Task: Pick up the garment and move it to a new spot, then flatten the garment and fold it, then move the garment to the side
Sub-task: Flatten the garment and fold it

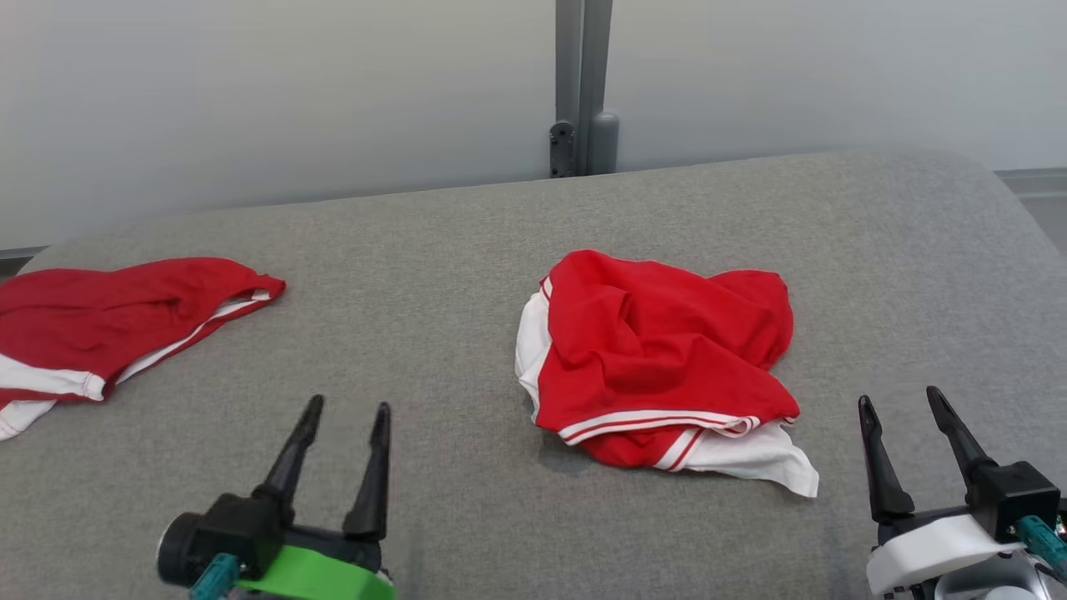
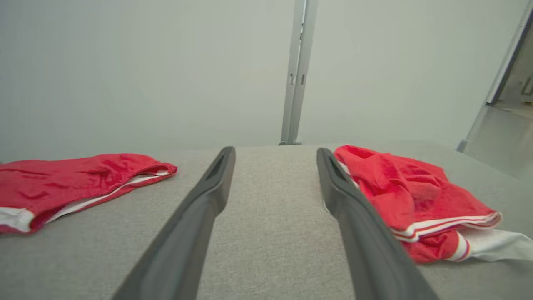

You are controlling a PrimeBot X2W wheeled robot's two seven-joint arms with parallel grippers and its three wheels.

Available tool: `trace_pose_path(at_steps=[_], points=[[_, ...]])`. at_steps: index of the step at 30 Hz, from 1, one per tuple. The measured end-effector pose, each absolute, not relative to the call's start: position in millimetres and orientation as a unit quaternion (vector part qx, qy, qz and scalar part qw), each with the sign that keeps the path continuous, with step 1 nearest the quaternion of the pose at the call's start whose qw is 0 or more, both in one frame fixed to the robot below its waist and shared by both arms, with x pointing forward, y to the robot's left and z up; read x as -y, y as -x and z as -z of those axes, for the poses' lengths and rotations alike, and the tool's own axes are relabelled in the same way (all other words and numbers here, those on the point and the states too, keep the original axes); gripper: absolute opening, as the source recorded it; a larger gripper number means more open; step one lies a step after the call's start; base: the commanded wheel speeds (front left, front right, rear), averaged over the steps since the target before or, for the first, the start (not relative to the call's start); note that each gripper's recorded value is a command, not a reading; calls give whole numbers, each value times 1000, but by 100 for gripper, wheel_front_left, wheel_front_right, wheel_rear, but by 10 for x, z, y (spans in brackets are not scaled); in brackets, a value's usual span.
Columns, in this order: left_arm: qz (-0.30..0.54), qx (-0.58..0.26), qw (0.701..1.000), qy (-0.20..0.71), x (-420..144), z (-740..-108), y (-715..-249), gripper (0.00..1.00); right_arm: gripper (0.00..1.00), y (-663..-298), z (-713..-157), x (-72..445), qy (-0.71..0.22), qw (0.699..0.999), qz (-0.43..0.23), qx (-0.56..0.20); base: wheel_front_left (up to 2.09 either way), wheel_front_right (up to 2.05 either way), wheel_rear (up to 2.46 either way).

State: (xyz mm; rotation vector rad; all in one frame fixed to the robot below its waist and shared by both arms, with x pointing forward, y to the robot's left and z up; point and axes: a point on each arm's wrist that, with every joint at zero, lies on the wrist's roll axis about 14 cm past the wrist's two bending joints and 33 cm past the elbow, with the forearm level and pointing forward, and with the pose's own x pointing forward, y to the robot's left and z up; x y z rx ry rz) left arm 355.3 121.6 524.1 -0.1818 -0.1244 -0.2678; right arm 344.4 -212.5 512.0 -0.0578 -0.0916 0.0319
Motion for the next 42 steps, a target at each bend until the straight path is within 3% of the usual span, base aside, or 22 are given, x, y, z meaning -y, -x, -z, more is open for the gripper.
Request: trace_pose_path(at_steps=[6, 12, 19, 20, 21, 22, 31, 42], points=[[245, 12, 964, 106, -567, -5195, -3742, 100, 100, -3474, -5217, 2158, 27, 998, -11, 60, 0, 0, 0], [335, -95, 926, 147, 118, -4912, -3751, 100, 100, -3436, -5158, 2296, 21, 998, 15, 50, 0, 0, 0], [354, -215, 895, 164, 351, -4370, -3706, 100, 100, -3304, -5064, 2593, 23, 997, 64, 31, 0, 0, 0], [358, -228, 890, 164, 385, -4318, -3694, 95, 100, -3288, -5055, 2624, 24, 997, 69, 29, 0, 0, 0], [359, -236, 886, 171, 416, -4291, -3698, 36, 100, -3271, -5046, 2654, 25, 997, 74, 27, 0, 0, 0], [360, -240, 884, 179, 440, -4282, -3712, 0, 100, -3259, -5039, 2678, 26, 996, 78, 25, 0, 0, 0], [355, -157, 882, 268, 488, -4784, -4022, 0, 100, -3245, -4984, 2721, 24, 996, 88, 16, 0, 0, 0], [214, 63, 922, 318, -488, -6095, -4724, 0, 100, -3396, -5038, 2476, 25, 999, 40, 28, 0, 0, 0]])
